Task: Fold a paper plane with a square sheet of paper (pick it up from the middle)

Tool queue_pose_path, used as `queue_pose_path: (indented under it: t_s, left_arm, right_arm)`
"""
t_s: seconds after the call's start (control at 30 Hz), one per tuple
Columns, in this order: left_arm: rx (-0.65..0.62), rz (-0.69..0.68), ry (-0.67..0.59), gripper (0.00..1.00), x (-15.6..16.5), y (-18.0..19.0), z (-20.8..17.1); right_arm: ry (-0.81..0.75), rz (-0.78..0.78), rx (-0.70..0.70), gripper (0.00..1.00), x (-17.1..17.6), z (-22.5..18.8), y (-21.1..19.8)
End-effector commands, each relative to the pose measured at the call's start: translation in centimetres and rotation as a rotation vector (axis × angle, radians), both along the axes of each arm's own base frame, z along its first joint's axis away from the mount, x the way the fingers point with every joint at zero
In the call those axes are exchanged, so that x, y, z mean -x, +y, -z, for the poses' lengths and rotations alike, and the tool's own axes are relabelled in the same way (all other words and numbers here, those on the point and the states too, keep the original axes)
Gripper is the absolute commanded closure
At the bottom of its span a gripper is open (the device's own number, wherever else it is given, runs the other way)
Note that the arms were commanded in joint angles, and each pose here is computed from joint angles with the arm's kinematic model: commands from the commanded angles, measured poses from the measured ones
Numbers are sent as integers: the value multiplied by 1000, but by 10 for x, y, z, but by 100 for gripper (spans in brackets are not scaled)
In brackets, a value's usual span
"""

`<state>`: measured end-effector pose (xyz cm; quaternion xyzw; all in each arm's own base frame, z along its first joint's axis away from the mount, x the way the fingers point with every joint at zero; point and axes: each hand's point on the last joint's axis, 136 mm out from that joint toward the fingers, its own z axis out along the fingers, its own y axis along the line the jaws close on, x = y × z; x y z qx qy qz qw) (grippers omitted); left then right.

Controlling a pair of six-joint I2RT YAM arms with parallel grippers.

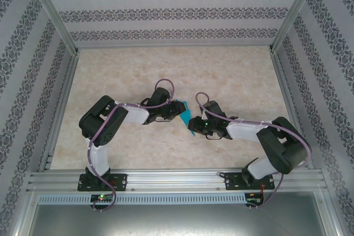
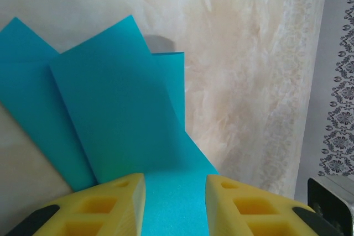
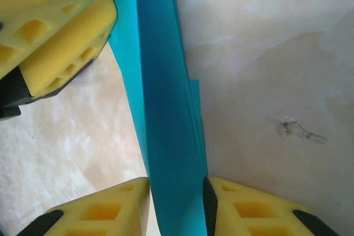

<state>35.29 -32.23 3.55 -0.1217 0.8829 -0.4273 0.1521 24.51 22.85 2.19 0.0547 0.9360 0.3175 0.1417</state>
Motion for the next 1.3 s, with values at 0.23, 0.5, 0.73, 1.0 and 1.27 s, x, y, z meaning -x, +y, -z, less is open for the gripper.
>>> queue_pose_path:
  t_s: [0.23, 0.5, 0.73, 1.0, 1.27]
  left_arm:
    - [-52, 3, 34, 65, 4, 1, 16]
    - [-50, 9, 37, 65, 5, 0, 17]
    - [-44, 12, 38, 65, 5, -1, 16]
    - [-50, 11, 47, 65, 5, -1, 19]
    - [-55, 14, 54, 65, 6, 0, 21]
  right_arm:
    - [-45, -90, 178, 65, 7, 1, -8]
    - [-24, -70, 67, 69, 5, -5, 0]
    - [22, -16, -10, 76, 3, -2, -1]
    - [70, 26, 8, 82, 10, 11, -10]
    - [118, 56, -13, 87, 15, 22, -10]
